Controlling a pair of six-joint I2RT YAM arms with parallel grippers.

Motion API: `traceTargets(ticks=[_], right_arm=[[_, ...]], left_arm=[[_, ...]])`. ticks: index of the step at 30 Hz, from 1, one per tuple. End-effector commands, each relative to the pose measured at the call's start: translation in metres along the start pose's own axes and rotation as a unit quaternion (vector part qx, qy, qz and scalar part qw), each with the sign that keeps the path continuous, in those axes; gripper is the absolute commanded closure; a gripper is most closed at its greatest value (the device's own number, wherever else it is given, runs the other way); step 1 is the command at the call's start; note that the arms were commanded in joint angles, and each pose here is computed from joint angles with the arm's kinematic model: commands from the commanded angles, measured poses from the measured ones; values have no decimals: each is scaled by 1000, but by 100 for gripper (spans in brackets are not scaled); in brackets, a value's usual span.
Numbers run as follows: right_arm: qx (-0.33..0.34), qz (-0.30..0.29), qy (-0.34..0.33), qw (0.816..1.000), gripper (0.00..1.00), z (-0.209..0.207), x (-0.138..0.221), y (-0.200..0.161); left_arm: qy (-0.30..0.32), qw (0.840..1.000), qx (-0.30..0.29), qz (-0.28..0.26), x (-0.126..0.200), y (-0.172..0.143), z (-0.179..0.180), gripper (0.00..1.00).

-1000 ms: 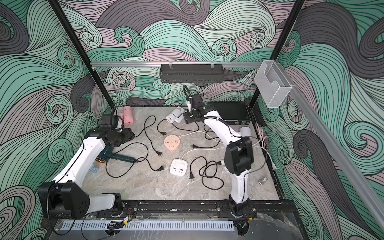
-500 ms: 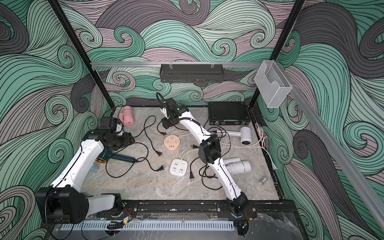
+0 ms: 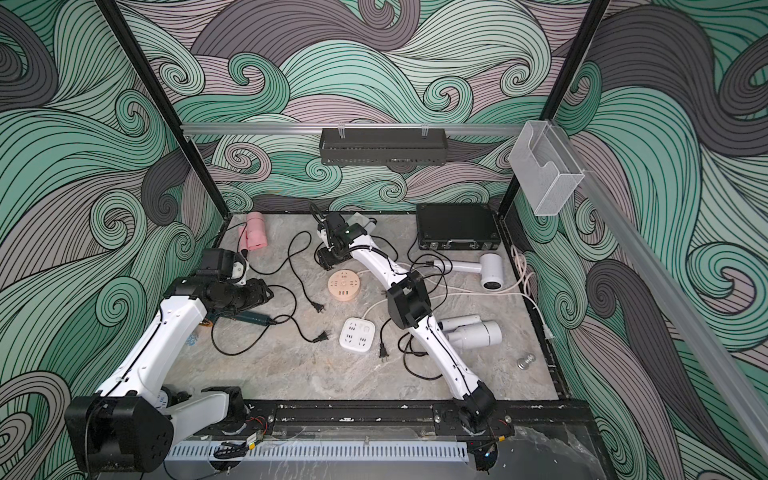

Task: Charge the blow dryers
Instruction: Pick up the plug from the center of the board.

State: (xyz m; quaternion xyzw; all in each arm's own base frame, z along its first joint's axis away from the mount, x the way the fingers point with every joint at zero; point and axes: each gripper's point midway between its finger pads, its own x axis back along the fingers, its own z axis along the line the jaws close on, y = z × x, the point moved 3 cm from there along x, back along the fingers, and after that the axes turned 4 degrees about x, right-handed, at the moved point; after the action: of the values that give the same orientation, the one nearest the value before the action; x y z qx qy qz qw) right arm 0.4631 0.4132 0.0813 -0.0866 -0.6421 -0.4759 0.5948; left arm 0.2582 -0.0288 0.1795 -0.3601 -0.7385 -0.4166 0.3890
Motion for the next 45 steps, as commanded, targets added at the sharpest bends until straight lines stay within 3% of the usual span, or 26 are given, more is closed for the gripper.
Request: traceTargets(ticks=[1,22,34,39,45], right_arm=[[-10,-12,-3,1000,32,6,-5,5],[-29,37,-61,997,42,-2,-43,-29],[-15,33,-69,997,60,0,-40,-26],[-2,20,-75,997,65,3,-31,-17],[17,-13,-86,996,70,8,-4,4]], left_arm=[[-16,1000,0,2,4,-4,-5,34],[-7,1000,-10,12,2,-14,1,34],[-1,1000,-9,13,3,-15,3,34],[1,1000,3,14,4,-14,2,40],[-59,997,27,31,5,-9,-18,51]])
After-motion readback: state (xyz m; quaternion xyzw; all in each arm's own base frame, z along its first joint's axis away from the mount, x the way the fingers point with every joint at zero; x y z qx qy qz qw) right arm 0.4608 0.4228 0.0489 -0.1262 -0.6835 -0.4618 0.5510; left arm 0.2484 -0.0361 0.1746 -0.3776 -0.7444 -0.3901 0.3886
